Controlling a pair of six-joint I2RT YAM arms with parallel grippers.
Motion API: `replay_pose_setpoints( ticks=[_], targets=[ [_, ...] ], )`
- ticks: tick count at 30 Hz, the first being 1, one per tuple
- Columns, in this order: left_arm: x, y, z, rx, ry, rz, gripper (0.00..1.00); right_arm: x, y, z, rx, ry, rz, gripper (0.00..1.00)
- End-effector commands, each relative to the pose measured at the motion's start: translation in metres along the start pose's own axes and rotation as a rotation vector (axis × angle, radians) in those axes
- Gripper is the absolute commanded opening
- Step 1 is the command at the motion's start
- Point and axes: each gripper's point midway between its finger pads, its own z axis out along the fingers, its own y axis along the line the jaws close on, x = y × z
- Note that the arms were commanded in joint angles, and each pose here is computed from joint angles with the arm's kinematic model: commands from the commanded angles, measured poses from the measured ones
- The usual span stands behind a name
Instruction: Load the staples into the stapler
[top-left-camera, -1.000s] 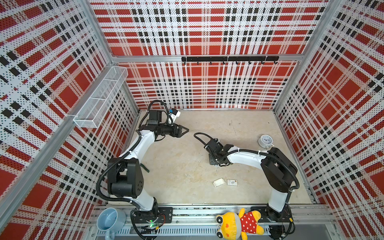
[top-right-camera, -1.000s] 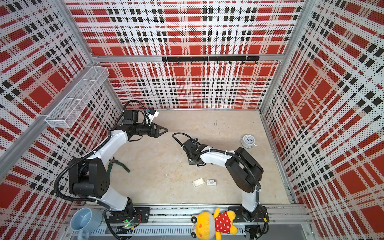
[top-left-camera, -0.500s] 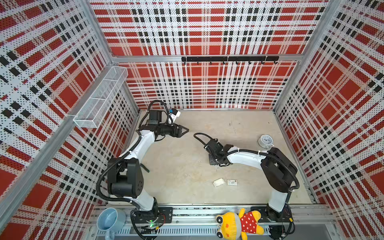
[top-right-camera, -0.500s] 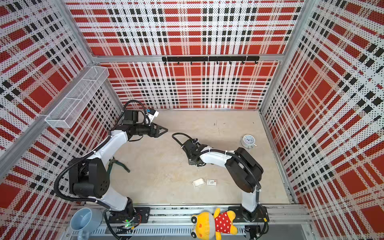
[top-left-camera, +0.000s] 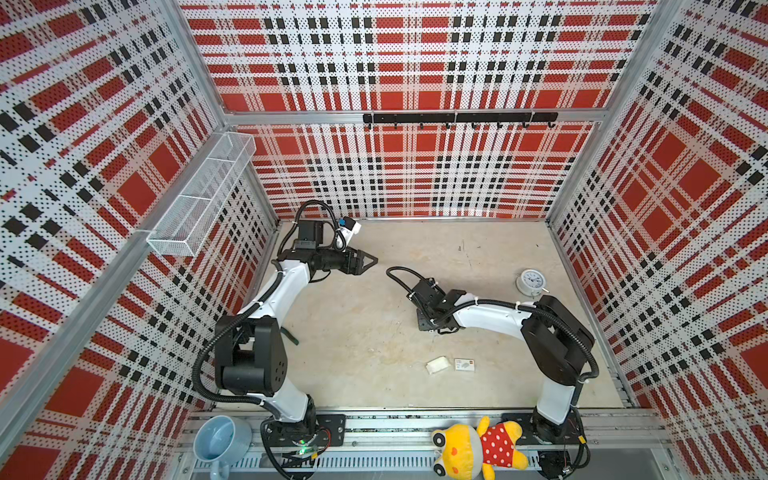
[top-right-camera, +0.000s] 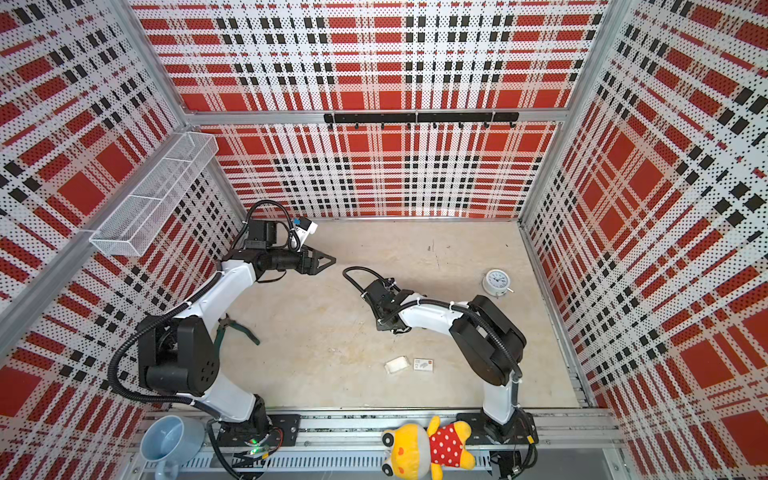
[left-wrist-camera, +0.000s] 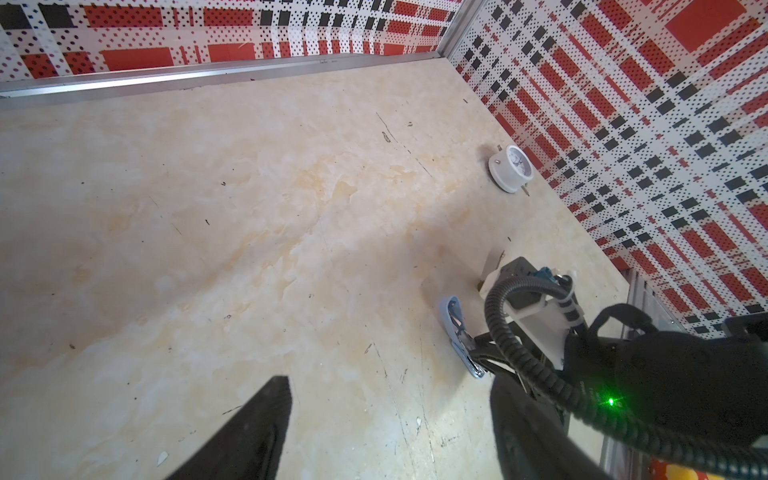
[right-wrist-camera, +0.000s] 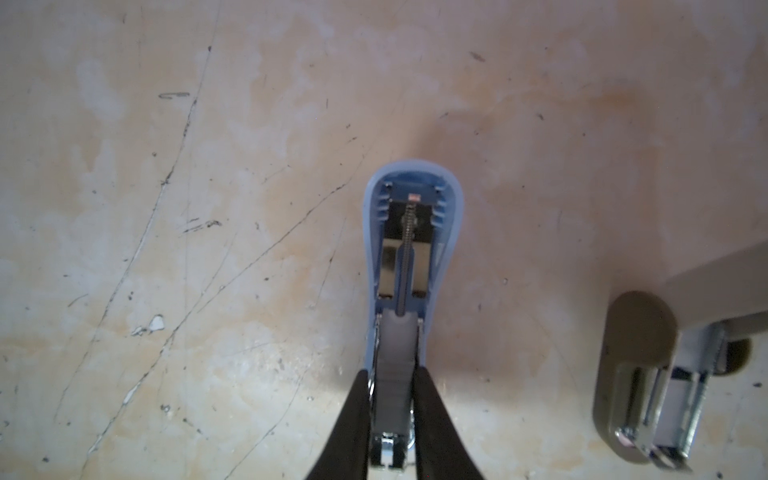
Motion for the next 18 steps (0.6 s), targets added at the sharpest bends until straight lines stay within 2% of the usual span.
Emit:
replay_pose_setpoints(
  ticks=[1, 18],
  targets=[
    [-0.010, -0.004, -0.009, 0.004, -0.025, 0.019, 0.78, 0.002, -0.002, -0.001, 0.009, -0.009, 0.012, 0.22],
    [-0.011, -0.004, -0.010, 0.001, -0.028, 0.024, 0.78, -0.006, -0.001, -0.011, -0.008, -0.036, 0.020, 0.26]
  ],
)
